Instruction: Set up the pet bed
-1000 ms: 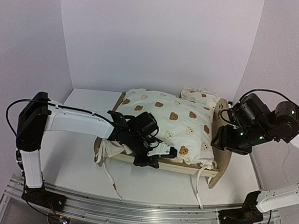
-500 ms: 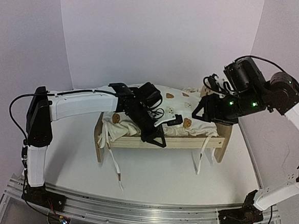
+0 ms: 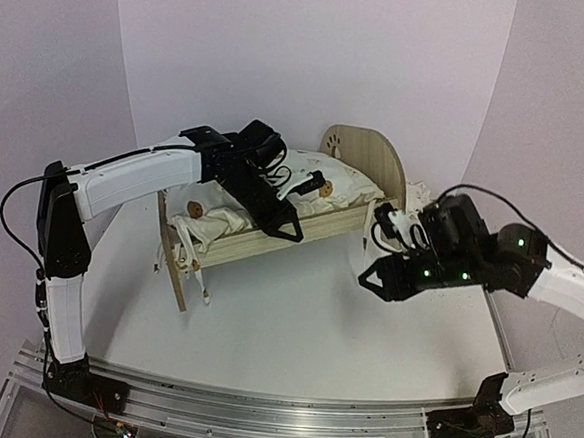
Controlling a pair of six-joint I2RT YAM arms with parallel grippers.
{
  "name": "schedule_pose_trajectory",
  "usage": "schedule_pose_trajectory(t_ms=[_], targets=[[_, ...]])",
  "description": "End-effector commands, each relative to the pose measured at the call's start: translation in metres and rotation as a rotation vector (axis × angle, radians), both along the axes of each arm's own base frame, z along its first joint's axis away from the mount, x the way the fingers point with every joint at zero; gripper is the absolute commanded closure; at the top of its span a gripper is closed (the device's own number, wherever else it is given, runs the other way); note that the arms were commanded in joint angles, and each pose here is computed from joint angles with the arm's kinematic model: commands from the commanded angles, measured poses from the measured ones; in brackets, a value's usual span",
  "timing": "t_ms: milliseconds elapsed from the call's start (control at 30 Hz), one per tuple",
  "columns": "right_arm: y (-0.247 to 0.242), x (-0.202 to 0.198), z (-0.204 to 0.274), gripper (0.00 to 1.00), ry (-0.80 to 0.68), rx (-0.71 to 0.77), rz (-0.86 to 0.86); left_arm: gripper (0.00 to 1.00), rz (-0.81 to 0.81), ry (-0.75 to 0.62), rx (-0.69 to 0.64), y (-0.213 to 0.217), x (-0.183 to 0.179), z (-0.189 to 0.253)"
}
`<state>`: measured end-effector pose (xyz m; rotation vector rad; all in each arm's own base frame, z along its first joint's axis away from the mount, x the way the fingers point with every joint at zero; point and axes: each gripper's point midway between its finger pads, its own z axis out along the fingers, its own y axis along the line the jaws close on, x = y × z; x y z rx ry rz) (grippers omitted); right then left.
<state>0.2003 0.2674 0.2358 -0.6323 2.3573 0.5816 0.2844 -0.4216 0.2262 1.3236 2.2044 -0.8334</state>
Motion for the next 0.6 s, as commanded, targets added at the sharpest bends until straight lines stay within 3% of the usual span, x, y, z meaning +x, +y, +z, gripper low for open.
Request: schedule_pose_trajectory(t_ms=[0, 133, 367, 567], targets=[[-0.022, 0.037, 0.012, 0.55, -0.387, 0.112, -0.134, 1.00, -0.087, -0.228, -0.323, -0.008, -0.020, 0.145], [-0.033, 0.060, 0.005, 0.56, -0.586, 0.222, -0.281, 1.00, -0.116, -0.219, -0.374, -0.010, -0.028, 0.165], [-0.023, 0.092, -0.002, 0.53, -0.751, 0.219, -0.390, 1.00, -0.201, -0.158, -0.460, -0.012, -0.059, 0.196], [-0.040, 0.116, 0.002, 0.51, -0.885, 0.063, -0.555, 1.00, -0.228, -0.157, -0.507, -0.006, -0.070, 0.219]])
